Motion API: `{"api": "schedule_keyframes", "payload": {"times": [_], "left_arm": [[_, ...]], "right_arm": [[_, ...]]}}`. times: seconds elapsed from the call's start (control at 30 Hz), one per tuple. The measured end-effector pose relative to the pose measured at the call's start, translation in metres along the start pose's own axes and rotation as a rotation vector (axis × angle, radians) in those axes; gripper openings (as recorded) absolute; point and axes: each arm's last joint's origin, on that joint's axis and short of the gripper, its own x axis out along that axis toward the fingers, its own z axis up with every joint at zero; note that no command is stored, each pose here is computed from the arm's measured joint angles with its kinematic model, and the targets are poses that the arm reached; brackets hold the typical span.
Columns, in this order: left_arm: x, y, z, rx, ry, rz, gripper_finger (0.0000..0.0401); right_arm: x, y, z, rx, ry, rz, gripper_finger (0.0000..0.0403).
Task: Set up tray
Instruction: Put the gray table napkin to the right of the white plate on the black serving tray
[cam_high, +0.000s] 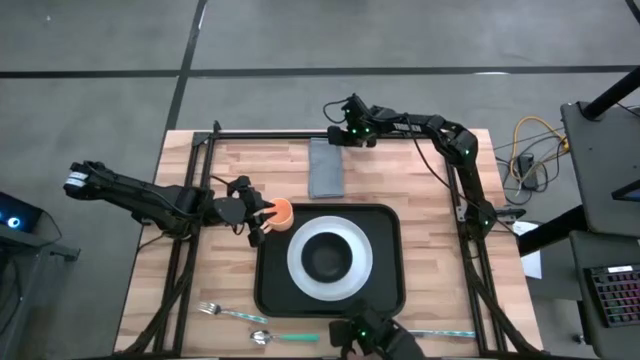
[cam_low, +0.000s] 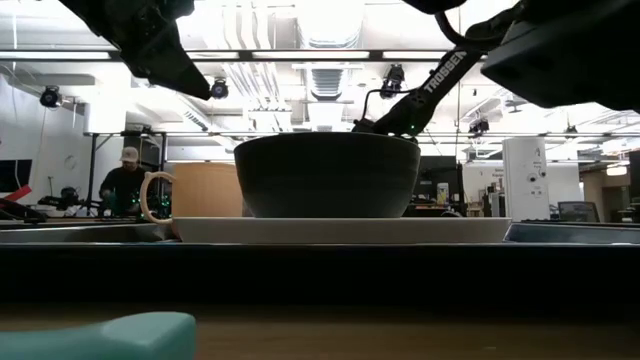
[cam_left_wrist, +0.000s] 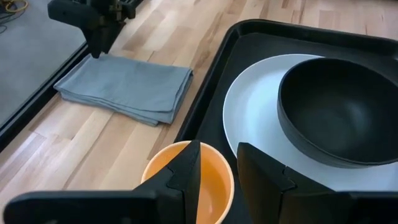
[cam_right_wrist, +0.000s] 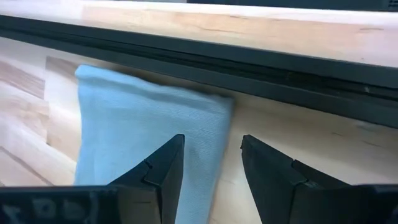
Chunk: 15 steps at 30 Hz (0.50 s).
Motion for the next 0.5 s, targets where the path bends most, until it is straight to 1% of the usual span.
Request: {"api": "schedule_keyframes", "payload": {"times": [0.17, 0.5], "left_arm": [[0.0006, 0.0001, -0.0014, 0.002, 0.004, 0.001, 0.0087], [0.0009, 0.0001, -0.0018, 0.002, 0.005, 0.001, 0.0087]], "right_arm": [[-0.0013, 0.0016, 0.0048, -0.006, -0.022, 0.027, 0.0151], [-0.0012, 0.0013, 0.0055, -0.011, -0.023, 0.024, 0.0151]]}}
